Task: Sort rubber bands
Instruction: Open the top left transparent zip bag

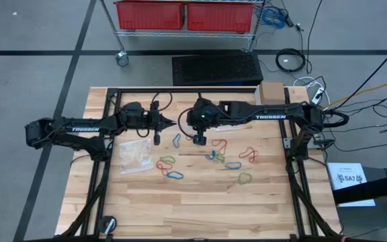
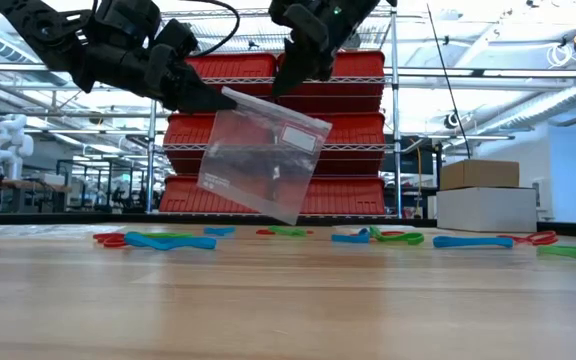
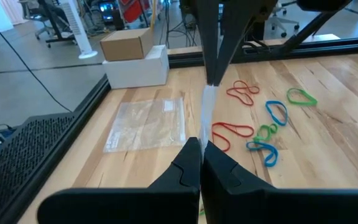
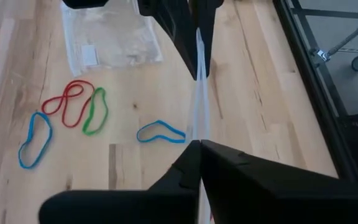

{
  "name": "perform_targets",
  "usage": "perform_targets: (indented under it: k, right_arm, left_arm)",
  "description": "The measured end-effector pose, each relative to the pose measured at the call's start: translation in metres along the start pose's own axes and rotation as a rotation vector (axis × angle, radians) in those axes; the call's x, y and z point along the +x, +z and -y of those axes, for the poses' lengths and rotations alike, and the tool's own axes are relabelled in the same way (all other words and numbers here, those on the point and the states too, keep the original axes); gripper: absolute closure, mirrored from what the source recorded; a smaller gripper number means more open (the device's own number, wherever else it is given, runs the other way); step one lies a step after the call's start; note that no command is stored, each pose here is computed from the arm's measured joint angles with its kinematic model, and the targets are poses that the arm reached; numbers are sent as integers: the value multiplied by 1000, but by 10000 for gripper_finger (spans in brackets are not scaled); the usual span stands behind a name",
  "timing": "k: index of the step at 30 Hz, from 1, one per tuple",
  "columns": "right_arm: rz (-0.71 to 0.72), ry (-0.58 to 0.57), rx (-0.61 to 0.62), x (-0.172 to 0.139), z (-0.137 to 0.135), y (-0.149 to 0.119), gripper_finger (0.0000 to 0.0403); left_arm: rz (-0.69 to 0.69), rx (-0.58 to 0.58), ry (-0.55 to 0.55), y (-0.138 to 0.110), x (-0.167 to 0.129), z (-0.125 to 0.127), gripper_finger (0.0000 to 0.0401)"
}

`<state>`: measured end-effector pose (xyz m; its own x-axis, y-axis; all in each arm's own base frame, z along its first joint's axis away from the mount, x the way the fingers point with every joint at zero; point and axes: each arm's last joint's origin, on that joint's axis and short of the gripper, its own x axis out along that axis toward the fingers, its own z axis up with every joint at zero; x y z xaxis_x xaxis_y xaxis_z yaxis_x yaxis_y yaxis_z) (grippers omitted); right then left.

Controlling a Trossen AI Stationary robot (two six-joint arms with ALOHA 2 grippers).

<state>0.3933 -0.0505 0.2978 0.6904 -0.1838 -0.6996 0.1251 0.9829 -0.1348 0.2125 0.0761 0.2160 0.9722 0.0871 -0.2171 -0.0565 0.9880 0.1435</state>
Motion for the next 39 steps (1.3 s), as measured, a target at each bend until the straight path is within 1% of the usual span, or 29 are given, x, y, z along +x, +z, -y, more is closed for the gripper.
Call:
perform_targets:
  k: [8,12,13,16,19,30,34,39]
  right_arm:
    - [-44,4,-4,16,-2,-6,403]
    - [-41,-1,-3,19,-2,-6,403]
    - [-39,-9,4,19,-2,-6,403]
    - [-39,-82,19,19,0,-5,403]
    - [-41,-106,9,19,2,-5,403]
    - [-34,-124,7,20,11,-5,403]
    - [-49,-101,2,21,15,-7,403]
    - [-29,-80,14,22,24,-7,403]
  left_arm:
    - [0,-4,0,0,0,0,401]
    - [-1,-16,0,0,0,0,401]
    - [-2,-17,-1,0,0,0,401]
    - [-4,-17,-2,0,0,0,401]
    - [-4,-17,-2,0,0,0,401]
    - [-1,-20,-13,0,0,1,401]
    - [0,-20,-24,0,0,1,401]
    - [7,-24,-56,0,0,2,401]
